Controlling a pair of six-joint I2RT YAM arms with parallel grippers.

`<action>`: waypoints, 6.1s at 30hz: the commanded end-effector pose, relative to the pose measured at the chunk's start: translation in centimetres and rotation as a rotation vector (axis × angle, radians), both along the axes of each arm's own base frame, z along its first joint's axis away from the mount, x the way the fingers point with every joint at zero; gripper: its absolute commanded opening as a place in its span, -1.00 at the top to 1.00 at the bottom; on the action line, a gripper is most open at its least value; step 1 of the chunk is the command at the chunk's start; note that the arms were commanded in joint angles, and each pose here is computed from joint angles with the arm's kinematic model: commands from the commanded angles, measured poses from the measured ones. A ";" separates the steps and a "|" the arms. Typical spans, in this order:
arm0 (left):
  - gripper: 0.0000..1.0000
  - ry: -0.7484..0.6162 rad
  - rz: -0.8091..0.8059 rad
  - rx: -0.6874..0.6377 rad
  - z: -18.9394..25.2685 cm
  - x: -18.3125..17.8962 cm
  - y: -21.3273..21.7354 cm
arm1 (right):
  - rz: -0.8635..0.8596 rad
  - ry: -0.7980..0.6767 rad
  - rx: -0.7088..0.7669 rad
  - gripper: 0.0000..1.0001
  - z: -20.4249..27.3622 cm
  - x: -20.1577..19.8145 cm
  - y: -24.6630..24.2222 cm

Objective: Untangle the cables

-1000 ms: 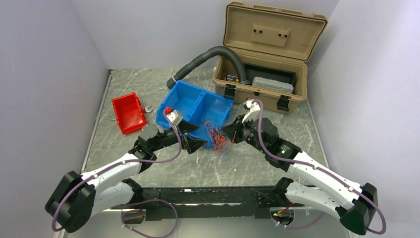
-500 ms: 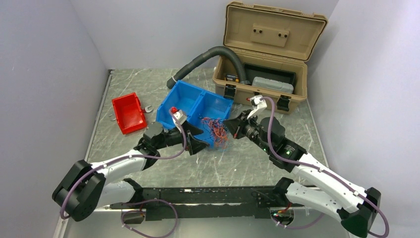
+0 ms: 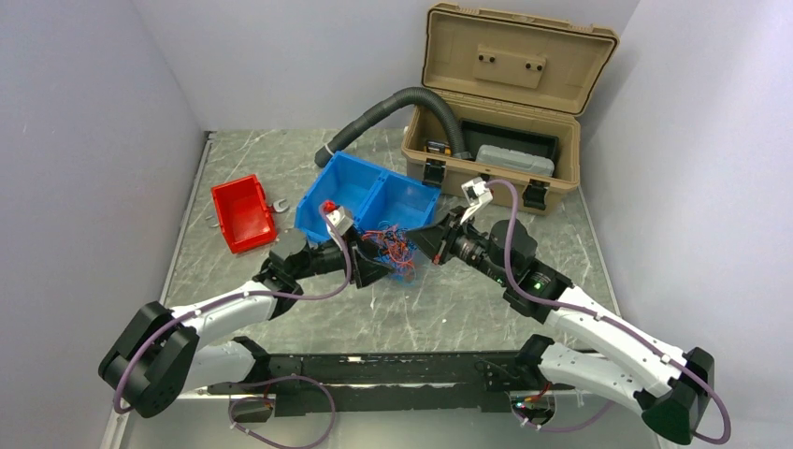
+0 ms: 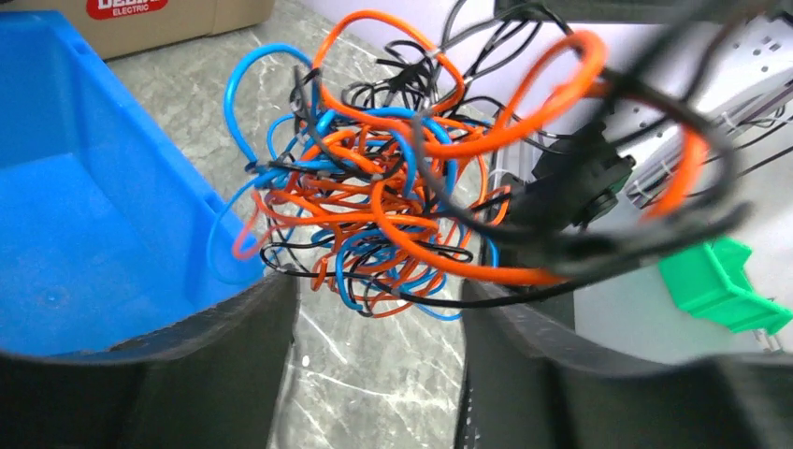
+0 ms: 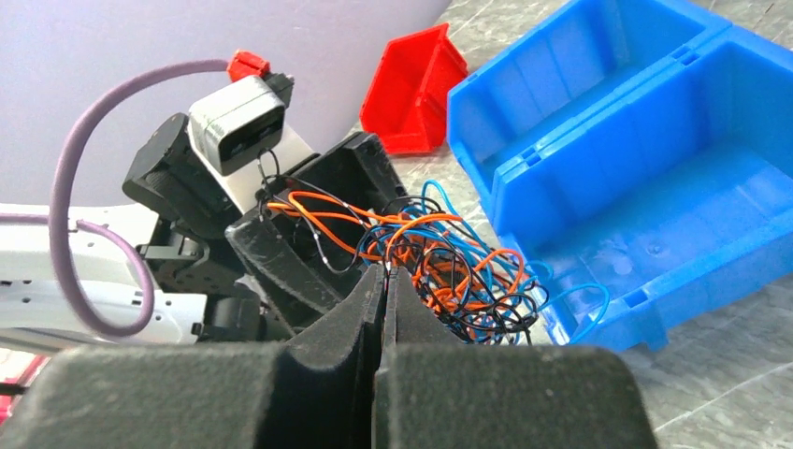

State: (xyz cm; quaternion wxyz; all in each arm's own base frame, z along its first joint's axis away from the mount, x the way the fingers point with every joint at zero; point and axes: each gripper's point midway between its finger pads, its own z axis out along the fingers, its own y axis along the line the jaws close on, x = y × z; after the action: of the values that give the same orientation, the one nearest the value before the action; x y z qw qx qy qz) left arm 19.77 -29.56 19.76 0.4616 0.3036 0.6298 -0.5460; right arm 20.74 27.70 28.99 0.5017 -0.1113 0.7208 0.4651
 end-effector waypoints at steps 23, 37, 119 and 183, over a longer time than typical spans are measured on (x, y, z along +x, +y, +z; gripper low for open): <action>1.00 -0.039 0.155 0.025 1.4 2.7 0.9 | -0.873 0.143 -0.219 1.00 -3.1 3.8 -16.4; 1.00 -0.004 0.290 0.088 -0.2 4.8 2.1 | -1.127 0.096 -0.406 1.00 -3.5 1.5 -24.9; 0.92 -0.039 -0.094 -0.025 2.3 -0.2 -1.5 | 0.189 0.140 -0.011 1.00 -2.5 -1.7 1.2; -0.42 0.349 0.008 0.577 -12.6 -8.0 0.1 | 0.231 0.357 -0.342 -0.58 -20.3 -8.4 -0.1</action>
State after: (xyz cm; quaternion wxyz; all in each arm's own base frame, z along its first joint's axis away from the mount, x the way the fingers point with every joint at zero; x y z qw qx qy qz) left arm 11.66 -28.06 7.10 0.2359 0.3082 0.8369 -0.3860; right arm 11.58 25.59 7.88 0.2583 -0.2054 0.8645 0.3791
